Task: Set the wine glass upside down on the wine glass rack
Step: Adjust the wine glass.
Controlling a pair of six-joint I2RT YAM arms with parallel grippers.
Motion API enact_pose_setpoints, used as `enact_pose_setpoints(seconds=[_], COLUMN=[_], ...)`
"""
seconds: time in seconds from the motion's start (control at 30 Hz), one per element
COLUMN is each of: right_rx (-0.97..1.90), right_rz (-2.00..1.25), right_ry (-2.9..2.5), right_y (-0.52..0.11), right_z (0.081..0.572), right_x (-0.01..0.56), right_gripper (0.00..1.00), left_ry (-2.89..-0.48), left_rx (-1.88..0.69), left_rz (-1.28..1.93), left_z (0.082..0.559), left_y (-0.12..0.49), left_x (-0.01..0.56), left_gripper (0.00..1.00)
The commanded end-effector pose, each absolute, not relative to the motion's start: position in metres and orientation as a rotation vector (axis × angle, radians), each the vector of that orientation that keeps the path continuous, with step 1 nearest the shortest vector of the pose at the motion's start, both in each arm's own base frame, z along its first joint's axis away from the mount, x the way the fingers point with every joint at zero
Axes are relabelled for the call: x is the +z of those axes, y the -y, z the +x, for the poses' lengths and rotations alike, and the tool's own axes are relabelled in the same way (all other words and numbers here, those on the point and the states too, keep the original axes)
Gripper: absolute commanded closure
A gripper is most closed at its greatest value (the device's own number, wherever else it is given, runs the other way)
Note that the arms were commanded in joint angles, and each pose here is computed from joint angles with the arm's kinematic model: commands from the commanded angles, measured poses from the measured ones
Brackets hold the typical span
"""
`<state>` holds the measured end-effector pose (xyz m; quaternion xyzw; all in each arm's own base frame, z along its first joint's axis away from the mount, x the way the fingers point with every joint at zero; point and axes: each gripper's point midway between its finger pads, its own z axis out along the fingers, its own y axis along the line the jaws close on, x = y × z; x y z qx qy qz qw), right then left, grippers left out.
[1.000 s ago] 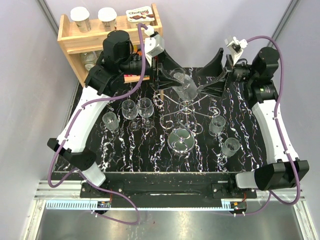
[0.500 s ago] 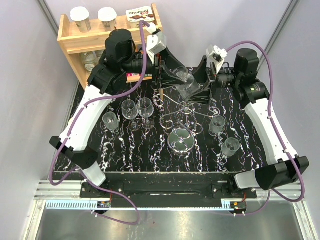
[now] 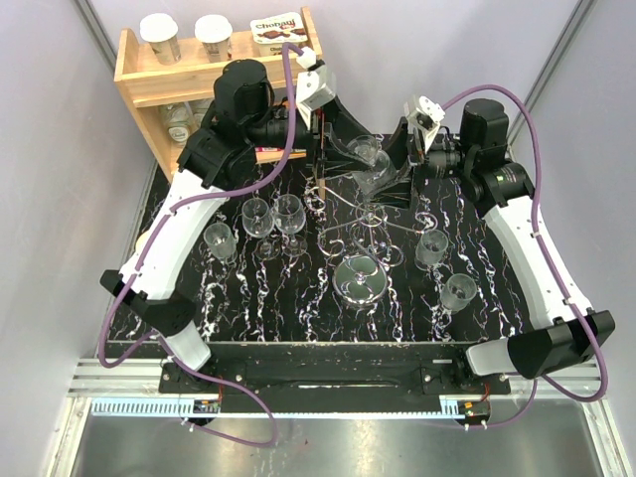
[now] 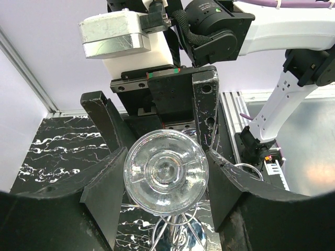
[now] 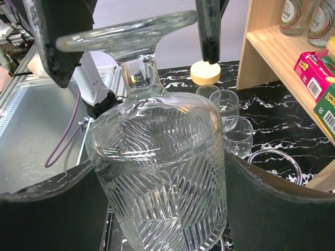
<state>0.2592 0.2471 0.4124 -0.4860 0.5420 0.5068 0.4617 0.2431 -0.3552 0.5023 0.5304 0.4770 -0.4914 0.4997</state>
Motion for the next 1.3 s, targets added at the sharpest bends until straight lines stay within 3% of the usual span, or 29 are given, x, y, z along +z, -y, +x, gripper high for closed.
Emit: enact_pose_setpoints(seconds=[0.0,0.1,0.23,0.3,0.6,0.67,0.77,0.9,1.27], right_rx=[1.186,1.186,1.166,1.149,1.123,1.112,1.116,1.11,1.077], right_rz=[-1.193,-1.196,-1.184,-1.17,-1.111,-1.103,-1.094,-1.079,-1.036], right_ry=[-1.302,-1.291,-1.292,-1.299,-1.324,-1.328,-1.336,-1.343,-1.381], right_y=[-0.246,-0.245,-0.243,-0.243,-0.24,-0.239,-0.238,-0.238,-0.238], right_z=[0.257,0.256,0.254,0.255,0.256,0.255,0.254,0.256,0.271], right_x=[0.427,0.43,0.434,0.435,0.441,0.441,0.44,0.44,0.43], right_gripper=[0.47,0.71,0.92,1.0,1.0,1.0,1.0,1.0,1.0], left_ry=[-1.004,-1.005,-1.015,-1.018,-1.026,-1.03,-1.032,-1.031,-1.092], left_rx=[-1.159,-1.155,-1.139,-1.135,-1.108,-1.109,-1.112,-1.117,-1.065], left_rz=[1.291,1.288,1.27,1.264,1.228,1.215,1.193,1.186,1.202], left_z=[0.227,0.228,0.233,0.234,0.236,0.238,0.24,0.241,0.252], left_y=[0.349,0.349,0.349,0.349,0.344,0.343,0.342,0.342,0.333], left_x=[0.534,0.534,0.536,0.537,0.544,0.545,0.549,0.551,0.525], left_gripper=[1.0,1.0,0.99,0.84,0.28,0.25,0.1,0.07,0.11])
